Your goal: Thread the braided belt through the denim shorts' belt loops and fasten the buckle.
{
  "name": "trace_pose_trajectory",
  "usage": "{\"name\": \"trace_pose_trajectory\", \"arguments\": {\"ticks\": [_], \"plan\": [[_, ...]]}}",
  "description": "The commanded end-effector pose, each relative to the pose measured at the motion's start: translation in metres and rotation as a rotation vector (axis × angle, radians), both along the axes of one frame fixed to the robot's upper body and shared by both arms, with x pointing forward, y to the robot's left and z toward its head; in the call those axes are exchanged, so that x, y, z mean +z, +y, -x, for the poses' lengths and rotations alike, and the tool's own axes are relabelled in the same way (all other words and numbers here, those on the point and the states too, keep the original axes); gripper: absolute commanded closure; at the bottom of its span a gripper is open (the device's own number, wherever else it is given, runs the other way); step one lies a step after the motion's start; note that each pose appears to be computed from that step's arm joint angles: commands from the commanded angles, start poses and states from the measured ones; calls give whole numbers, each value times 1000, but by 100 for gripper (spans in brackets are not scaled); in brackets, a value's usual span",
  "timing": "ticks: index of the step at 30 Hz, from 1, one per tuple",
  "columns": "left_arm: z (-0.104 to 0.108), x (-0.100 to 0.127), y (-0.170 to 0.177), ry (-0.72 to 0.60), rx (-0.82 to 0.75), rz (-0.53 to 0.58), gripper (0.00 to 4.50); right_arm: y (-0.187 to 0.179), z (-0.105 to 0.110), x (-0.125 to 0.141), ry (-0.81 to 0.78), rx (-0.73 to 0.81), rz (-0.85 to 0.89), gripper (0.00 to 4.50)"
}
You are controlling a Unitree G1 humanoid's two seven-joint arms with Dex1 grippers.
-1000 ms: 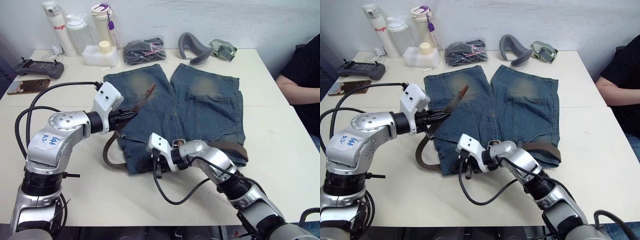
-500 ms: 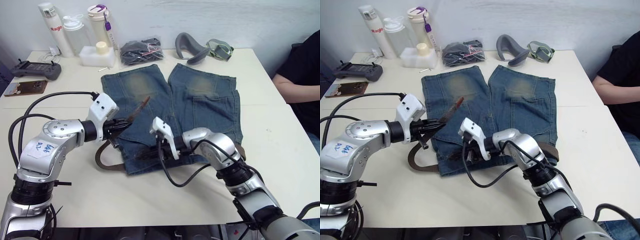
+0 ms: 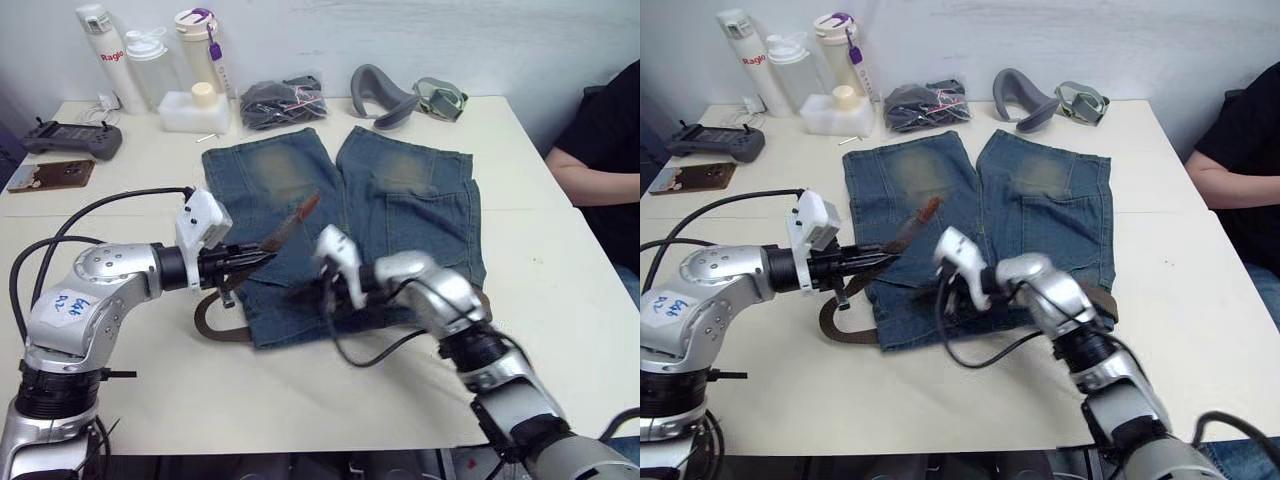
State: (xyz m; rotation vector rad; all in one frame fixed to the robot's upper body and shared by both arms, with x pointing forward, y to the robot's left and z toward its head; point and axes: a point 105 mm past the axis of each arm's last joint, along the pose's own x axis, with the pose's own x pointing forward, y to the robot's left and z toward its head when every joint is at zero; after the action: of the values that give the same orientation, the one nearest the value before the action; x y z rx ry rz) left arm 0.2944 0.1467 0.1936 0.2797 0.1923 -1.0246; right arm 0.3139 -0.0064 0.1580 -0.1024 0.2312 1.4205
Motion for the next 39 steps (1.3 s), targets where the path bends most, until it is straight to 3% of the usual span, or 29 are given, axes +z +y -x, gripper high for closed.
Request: {"name": "trace_pose_trajectory", "arguments": {"ticks": [1, 4, 6, 8, 10, 16, 27, 30, 34, 36, 37, 39], "plan": [[1, 9, -7, -61, -69, -22, 450, -35, 8, 61, -186, -45, -82, 444], [-5, 12, -11, -39, -90, -22, 450, -63, 5, 75, -415, -106, 48, 359], [-14, 20, -15, -8, -86, 33, 450, -80, -2, 82, -605, -142, 156, 265], [-25, 22, -23, -75, -114, -51, 450, -100, -13, 100, -874, -187, 296, 163], [-31, 14, -29, -122, -140, -154, 450, -110, -13, 106, -948, -153, 377, 75], [-36, 4, -44, -204, -251, -282, 450, -106, -13, 104, -1015, -57, 471, 75], [-40, 8, -61, -235, -315, -235, 450, -92, -15, 91, -967, -6, 463, 75], [-40, 6, -62, -233, -317, -235, 450, -88, -14, 89, -949, 6, 442, 150], [-40, 9, -63, -229, -313, -207, 450, -86, -15, 86, -930, 13, 437, 351], [-33, 11, -61, -128, -333, -127, 450, -84, -17, 80, -927, 14, 453, 444], [-31, 12, -59, -93, -335, -94, 450, -83, -18, 78, -927, 17, 465, 444], [-29, 11, -46, -5, -310, -39, 361, -81, -20, 73, -932, 23, 479, 450]]}}
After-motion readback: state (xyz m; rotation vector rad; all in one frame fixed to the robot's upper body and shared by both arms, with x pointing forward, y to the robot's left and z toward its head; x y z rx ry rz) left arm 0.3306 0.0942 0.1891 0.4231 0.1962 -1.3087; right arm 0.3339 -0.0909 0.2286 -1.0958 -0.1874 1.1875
